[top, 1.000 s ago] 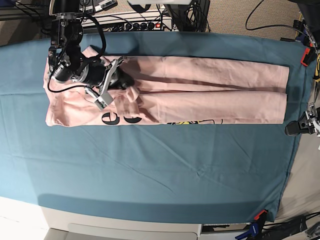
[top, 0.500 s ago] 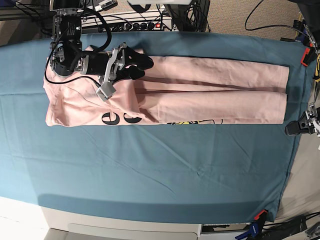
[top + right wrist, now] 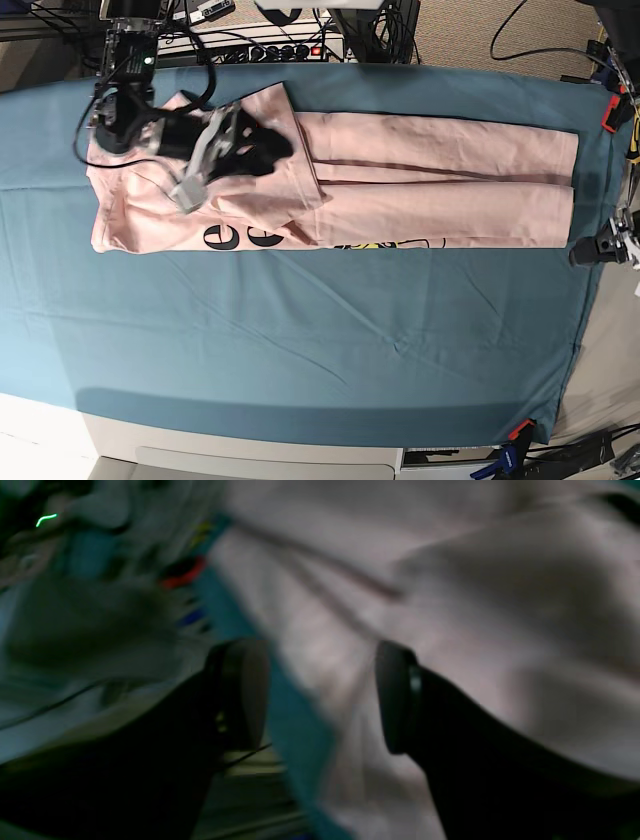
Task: Fold the T-shirt properly
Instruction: 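Fold the sleeve over the shirt body with the right gripper, then move the left gripper to the shirt's opposite side edge and grasp, then fold the grasped side over the shirt body toward the right gripper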
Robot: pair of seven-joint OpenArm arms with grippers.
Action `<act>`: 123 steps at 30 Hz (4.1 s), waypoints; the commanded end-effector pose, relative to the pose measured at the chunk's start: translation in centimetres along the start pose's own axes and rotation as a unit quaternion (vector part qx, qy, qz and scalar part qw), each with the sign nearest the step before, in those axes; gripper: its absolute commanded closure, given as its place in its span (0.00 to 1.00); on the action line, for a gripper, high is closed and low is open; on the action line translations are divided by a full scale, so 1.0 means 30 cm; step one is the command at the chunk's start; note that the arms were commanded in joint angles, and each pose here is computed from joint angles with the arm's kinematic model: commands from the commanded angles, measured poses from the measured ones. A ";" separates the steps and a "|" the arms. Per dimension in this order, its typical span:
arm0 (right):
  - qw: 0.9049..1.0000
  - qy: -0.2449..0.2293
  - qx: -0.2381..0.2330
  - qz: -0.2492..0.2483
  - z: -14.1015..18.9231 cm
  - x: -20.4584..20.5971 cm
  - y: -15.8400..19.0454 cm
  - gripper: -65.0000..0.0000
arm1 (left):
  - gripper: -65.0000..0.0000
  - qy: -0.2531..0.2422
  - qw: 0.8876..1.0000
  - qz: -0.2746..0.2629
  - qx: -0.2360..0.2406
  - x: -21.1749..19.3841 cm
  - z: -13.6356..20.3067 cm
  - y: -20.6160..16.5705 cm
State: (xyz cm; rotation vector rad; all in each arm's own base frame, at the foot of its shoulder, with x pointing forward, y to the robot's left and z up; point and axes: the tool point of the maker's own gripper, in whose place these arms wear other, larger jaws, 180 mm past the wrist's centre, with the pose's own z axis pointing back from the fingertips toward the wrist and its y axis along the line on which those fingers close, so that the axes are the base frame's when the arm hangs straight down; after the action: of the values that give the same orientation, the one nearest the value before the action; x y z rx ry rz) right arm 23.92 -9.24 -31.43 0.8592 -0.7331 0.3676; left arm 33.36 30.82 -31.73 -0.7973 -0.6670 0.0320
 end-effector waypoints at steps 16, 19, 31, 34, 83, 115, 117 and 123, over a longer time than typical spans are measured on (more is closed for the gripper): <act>0.983 -0.129 -0.125 0.026 0.199 0.211 -0.158 0.47 | 0.56 0.054 0.997 0.048 0.028 -0.233 0.062 0.078; 0.983 -0.129 -0.125 0.026 0.199 0.211 -0.158 0.47 | 0.53 0.041 0.997 0.043 0.042 -0.211 0.065 0.094; 0.983 -0.129 -0.126 0.026 0.199 0.212 -0.158 0.47 | 0.52 0.042 0.994 0.039 0.098 -0.164 0.090 0.150; 0.983 -0.129 -0.125 0.026 0.199 0.212 -0.158 0.47 | 0.52 0.043 0.994 0.044 0.090 -0.183 0.064 0.143; 0.929 -0.137 -0.341 0.028 0.456 0.176 -0.390 0.47 | 1.00 0.112 0.956 -0.106 -0.249 -0.328 -0.529 -0.624; 0.930 -0.134 -0.342 0.026 0.457 0.163 -0.390 0.47 | 1.00 0.116 0.920 -0.122 -0.355 -0.394 -0.724 -0.987; 0.930 -0.134 -0.342 0.026 0.457 0.163 -0.390 0.47 | 1.00 0.116 0.920 -0.119 -0.356 -0.400 -0.725 -0.988; 0.930 -0.135 -0.342 0.026 0.457 0.164 -0.389 0.47 | 1.00 0.119 0.919 -0.109 -0.360 -0.424 -0.729 -0.994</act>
State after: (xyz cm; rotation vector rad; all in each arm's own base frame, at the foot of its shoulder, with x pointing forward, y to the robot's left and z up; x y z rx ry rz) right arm 27.35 -27.05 -30.08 0.2280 -0.9917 0.0079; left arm 28.04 -7.55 -31.73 -1.3605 -0.4686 -0.5298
